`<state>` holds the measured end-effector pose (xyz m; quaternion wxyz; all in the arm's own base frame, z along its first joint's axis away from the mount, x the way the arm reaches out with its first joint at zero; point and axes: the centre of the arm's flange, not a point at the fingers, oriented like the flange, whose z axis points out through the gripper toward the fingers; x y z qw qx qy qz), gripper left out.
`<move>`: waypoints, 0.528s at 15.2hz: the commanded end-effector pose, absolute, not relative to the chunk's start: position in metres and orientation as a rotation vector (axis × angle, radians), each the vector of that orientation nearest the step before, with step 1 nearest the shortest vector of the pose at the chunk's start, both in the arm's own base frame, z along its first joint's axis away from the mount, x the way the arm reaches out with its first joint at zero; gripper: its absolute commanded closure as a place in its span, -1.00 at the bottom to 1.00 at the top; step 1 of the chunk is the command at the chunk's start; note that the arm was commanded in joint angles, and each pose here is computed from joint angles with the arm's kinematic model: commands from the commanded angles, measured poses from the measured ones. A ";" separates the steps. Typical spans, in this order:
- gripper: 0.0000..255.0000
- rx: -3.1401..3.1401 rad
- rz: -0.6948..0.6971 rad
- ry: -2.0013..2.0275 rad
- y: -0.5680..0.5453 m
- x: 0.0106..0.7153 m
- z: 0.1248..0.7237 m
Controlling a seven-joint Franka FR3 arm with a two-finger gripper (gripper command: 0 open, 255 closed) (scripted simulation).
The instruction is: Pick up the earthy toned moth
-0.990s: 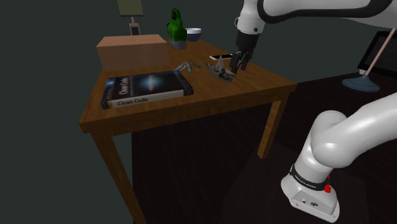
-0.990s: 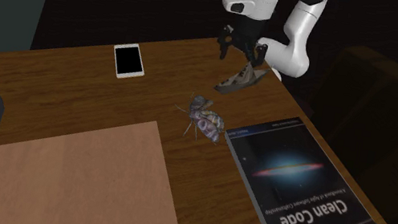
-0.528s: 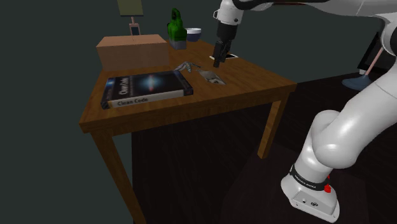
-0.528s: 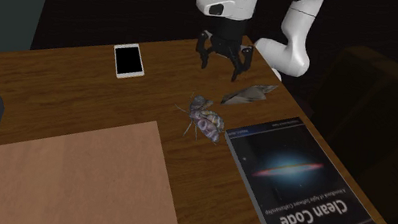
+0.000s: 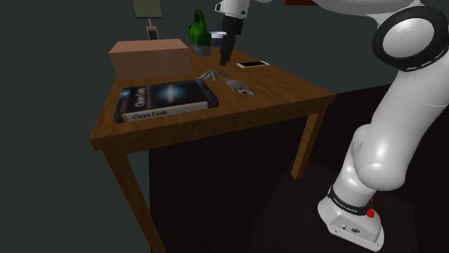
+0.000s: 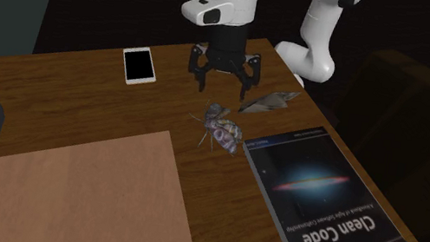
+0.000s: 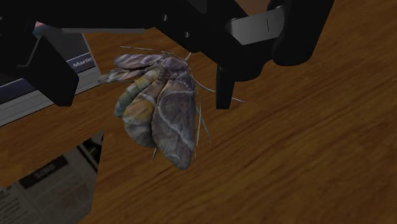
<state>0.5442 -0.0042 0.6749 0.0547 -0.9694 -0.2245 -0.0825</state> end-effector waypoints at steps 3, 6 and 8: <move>-1.00 -2.911 -0.254 -0.751 0.002 0.565 0.671; -1.00 -2.911 -0.254 -0.751 0.002 0.565 0.655; -1.00 -2.911 -0.254 -0.751 0.002 0.565 0.644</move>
